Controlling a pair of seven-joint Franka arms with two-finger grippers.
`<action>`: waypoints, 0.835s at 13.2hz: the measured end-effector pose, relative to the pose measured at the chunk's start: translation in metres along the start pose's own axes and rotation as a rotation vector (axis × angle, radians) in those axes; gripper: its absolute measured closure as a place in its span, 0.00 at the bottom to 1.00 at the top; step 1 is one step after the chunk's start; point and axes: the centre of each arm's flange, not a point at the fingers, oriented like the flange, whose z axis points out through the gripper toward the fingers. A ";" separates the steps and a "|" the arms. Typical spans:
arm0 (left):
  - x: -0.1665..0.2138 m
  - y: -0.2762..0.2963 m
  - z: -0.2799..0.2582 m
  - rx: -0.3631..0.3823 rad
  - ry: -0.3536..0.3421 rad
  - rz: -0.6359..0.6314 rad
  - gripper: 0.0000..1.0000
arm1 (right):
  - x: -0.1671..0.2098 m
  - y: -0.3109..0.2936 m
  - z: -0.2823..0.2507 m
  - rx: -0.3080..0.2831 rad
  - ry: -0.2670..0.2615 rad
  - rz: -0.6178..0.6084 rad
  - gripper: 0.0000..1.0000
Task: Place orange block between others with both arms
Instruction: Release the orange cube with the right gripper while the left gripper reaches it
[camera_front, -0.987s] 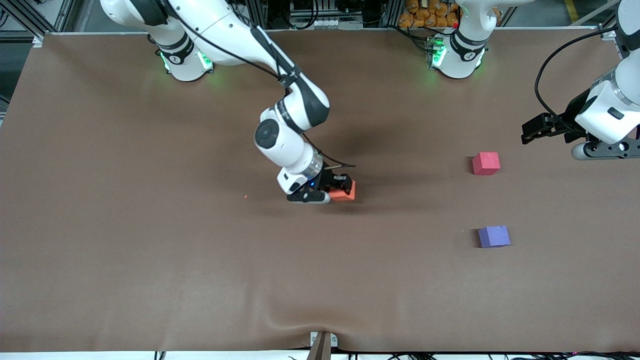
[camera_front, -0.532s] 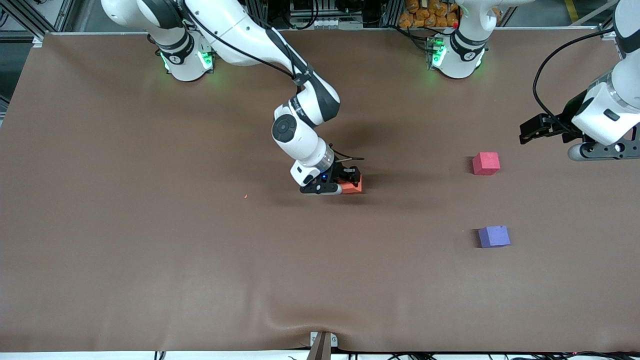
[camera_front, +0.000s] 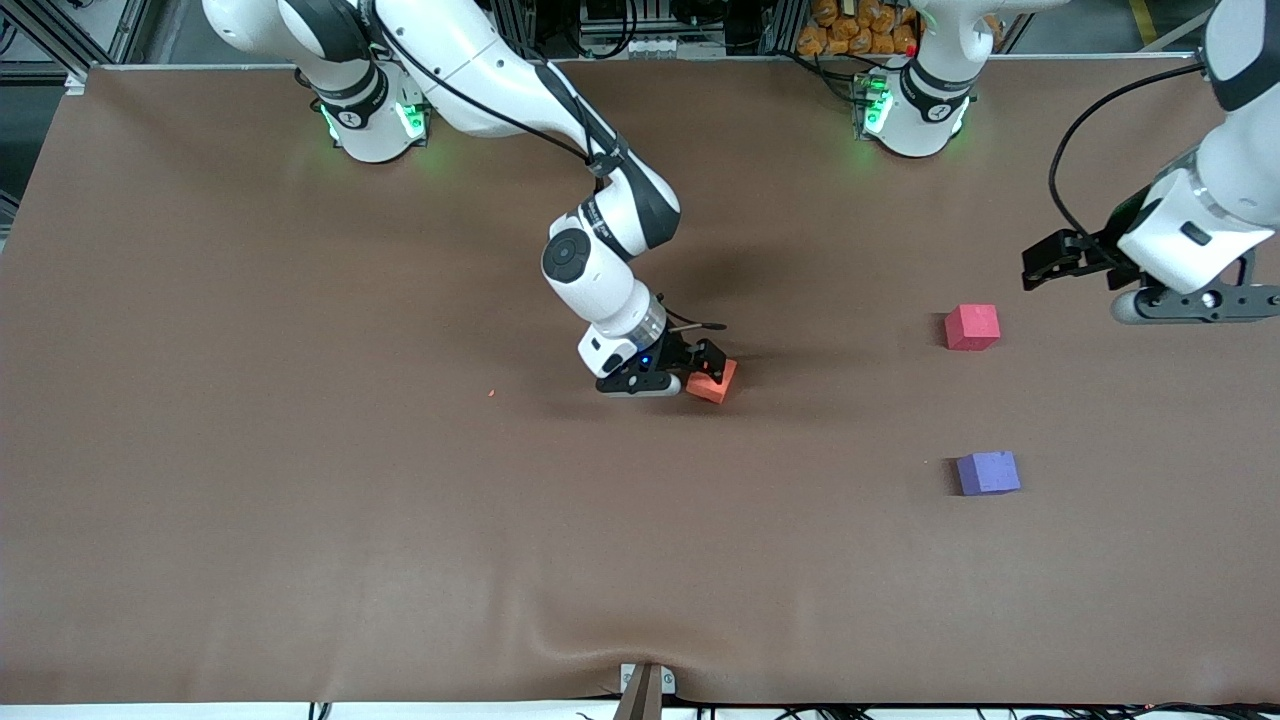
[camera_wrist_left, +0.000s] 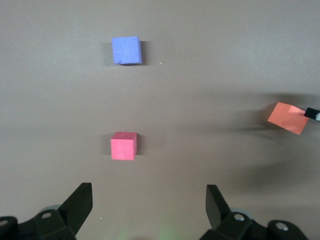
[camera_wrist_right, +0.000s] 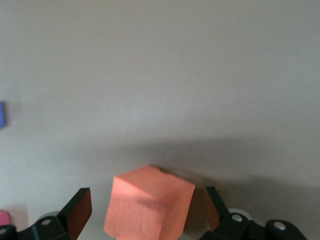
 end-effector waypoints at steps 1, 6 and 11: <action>0.004 0.012 0.007 -0.001 -0.007 -0.013 0.00 | 0.014 0.002 -0.012 -0.005 -0.017 0.017 0.00; 0.018 0.079 0.039 -0.001 -0.042 -0.065 0.00 | 0.113 0.041 -0.158 -0.217 -0.221 -0.030 0.00; 0.026 0.142 0.084 -0.001 -0.053 -0.089 0.00 | 0.148 0.089 -0.362 -0.357 -0.300 0.024 0.00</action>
